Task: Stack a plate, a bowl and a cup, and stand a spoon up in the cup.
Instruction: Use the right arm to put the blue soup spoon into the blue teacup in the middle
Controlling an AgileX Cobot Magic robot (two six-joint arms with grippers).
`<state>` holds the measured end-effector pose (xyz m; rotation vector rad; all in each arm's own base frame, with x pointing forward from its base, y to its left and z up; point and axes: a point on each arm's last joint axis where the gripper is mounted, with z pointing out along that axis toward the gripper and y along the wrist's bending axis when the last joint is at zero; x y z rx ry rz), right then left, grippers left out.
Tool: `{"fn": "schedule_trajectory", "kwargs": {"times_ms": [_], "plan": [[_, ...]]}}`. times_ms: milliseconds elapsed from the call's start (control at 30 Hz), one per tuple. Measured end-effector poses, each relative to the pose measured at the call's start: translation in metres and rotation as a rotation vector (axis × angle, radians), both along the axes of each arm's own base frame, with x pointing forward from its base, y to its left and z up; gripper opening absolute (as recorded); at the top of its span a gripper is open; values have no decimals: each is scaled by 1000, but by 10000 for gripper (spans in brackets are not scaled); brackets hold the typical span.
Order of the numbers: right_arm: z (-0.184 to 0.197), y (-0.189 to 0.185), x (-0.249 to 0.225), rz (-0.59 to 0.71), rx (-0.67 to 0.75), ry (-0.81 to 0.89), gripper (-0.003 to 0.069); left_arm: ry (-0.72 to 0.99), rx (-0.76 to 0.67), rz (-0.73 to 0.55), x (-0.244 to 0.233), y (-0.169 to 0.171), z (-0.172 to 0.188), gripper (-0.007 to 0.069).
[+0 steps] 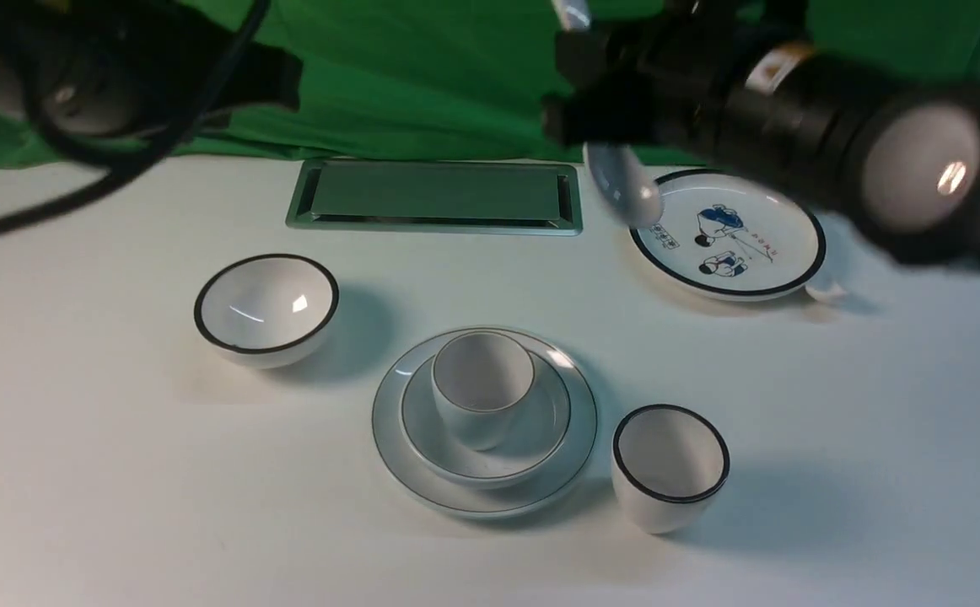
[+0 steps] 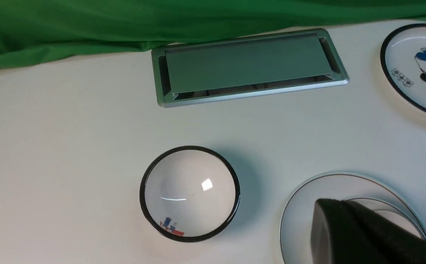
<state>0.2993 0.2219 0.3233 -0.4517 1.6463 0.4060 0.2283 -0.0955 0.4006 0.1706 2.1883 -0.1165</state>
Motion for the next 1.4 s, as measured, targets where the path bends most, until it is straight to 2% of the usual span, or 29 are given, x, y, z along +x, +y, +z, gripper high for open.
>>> {"fn": "schedule_trajectory", "kwargs": {"times_ms": [267,633,1067,1300,1400], "plan": [[-44,45,-20,-2,14,-127,167,-39,-34,17,-37,20,-20,1],[-101,69,-15,-11,17,-51,167,-69,-11,35,-51,31,-16,1],[-126,72,-9,-22,-6,-50,179,-73,1,36,-51,32,-16,1],[-129,72,-9,-34,-12,-44,253,-73,3,37,-51,32,-16,1],[-129,72,-9,-35,-11,-45,262,-73,3,37,-51,32,-16,1]]}}
